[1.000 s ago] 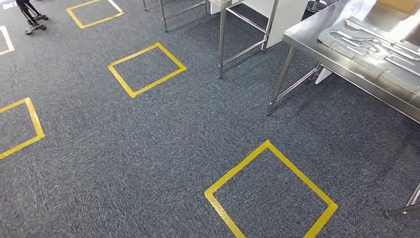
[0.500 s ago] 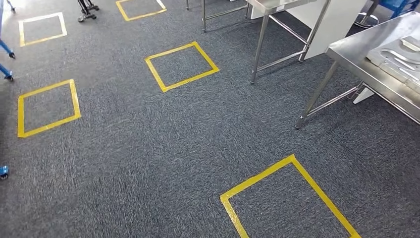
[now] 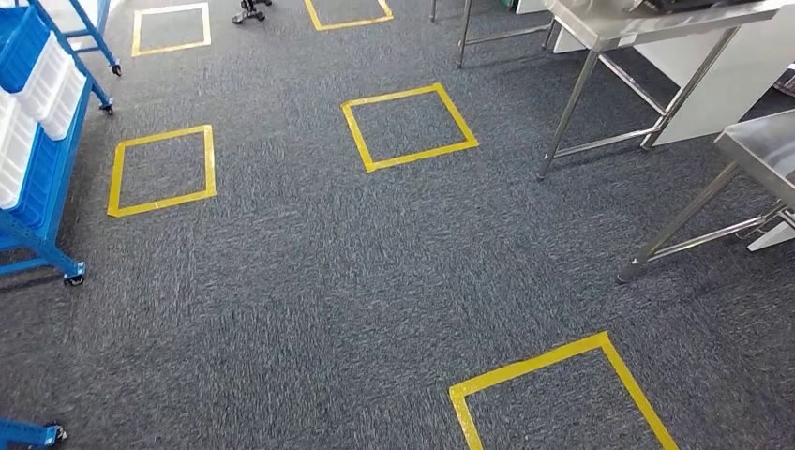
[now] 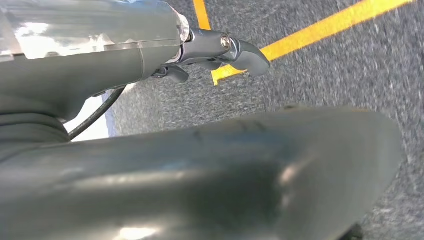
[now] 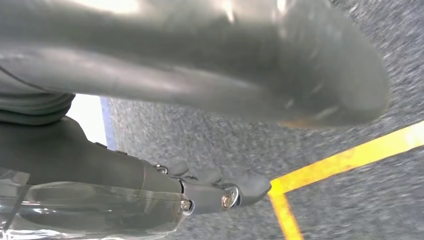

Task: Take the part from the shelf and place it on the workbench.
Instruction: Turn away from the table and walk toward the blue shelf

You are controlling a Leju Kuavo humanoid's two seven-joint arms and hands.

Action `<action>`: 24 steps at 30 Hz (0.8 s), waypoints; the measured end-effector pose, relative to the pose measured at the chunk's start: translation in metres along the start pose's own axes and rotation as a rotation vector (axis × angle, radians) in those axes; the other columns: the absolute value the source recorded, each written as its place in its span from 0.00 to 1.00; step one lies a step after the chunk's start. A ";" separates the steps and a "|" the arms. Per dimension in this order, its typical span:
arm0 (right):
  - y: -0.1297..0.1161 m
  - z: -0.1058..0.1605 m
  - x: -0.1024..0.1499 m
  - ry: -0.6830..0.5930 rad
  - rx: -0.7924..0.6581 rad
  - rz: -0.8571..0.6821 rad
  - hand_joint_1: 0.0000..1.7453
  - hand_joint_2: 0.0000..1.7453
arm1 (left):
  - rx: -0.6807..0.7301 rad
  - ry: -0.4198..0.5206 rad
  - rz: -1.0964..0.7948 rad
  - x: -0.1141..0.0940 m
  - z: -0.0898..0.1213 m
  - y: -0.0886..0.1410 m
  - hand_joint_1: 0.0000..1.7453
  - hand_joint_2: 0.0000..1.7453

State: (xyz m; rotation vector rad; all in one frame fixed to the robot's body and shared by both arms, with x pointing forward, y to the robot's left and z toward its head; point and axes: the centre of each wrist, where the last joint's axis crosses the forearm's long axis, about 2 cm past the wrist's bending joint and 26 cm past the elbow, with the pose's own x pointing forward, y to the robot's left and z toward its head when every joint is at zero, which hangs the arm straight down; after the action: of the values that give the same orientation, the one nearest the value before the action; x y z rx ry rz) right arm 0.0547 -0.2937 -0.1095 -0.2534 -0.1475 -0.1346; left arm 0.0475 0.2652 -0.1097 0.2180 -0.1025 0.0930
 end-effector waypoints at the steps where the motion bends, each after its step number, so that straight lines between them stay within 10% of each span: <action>1: 0.000 0.000 0.001 -0.002 0.000 0.000 0.00 0.00 | -0.001 0.001 0.001 0.000 0.000 0.000 0.00 0.00; 6: 0.002 0.001 0.003 0.002 0.002 0.005 0.00 0.00 | 0.001 0.009 0.010 -0.001 0.000 0.001 0.00 0.00; 10: 0.002 0.000 0.001 0.009 -0.003 0.008 0.00 0.00 | -0.006 0.008 0.018 0.000 0.000 0.001 0.00 1.00; 15: 0.001 0.000 0.003 0.006 -0.009 0.008 0.00 0.00 | -0.013 0.010 0.021 -0.001 0.000 0.000 0.00 1.00; 19: 0.001 0.000 0.007 0.002 -0.014 0.000 0.00 0.00 | -0.012 0.009 0.014 -0.001 0.000 0.001 0.00 0.00; 24: 0.002 0.001 0.003 0.007 -0.013 0.004 0.00 0.00 | -0.012 0.006 0.012 0.000 -0.001 0.002 0.00 0.00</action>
State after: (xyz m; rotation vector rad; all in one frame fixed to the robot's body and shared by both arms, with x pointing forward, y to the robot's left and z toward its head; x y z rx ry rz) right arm 0.0576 -0.2917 -0.1090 -0.2658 -0.1395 -0.1322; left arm 0.0476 0.2669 -0.1098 0.2047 -0.0984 0.1052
